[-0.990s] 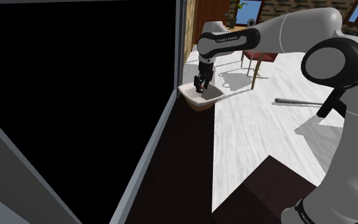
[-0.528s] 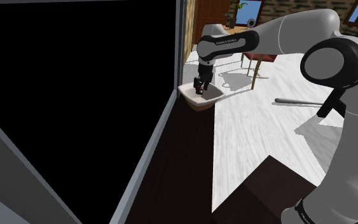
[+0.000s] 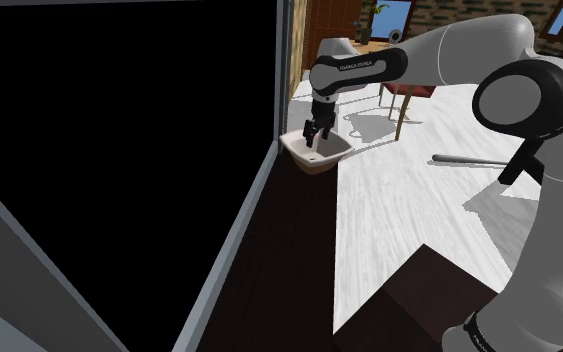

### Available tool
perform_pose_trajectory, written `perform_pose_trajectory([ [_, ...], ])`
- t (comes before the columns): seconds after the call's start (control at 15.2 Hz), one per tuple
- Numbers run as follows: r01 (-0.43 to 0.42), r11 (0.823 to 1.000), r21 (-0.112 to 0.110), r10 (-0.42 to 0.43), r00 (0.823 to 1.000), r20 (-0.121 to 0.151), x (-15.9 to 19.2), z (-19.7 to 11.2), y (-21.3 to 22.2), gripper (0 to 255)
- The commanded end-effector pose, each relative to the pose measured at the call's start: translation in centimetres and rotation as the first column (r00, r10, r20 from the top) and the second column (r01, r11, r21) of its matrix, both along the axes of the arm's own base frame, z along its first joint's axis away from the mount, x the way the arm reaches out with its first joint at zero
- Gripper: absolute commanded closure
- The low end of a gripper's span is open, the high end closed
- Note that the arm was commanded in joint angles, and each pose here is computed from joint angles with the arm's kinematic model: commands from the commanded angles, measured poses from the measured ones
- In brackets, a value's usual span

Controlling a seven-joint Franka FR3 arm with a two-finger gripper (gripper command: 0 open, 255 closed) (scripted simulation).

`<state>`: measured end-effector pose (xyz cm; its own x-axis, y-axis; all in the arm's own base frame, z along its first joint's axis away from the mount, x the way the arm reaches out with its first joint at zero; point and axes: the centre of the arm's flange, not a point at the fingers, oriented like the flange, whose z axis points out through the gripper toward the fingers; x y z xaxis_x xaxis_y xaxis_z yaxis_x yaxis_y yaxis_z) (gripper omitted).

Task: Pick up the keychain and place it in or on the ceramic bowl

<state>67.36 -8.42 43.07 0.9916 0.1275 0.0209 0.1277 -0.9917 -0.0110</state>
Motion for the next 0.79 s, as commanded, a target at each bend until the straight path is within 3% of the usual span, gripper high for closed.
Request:
perform_pose_trajectory([
  [0.0, 0.000, 1.000, 0.000, 0.000, 1.000, 0.000, 0.0, 1.3, 0.0, 0],
  [0.2, 0.000, 1.000, 0.000, 0.000, 1.000, 0.000, -0.1, 5.0, -0.1, 0],
  [0.73, 0.000, 1.000, 0.000, 0.000, 1.000, 0.000, -0.1, 5.0, -0.1, 0],
])
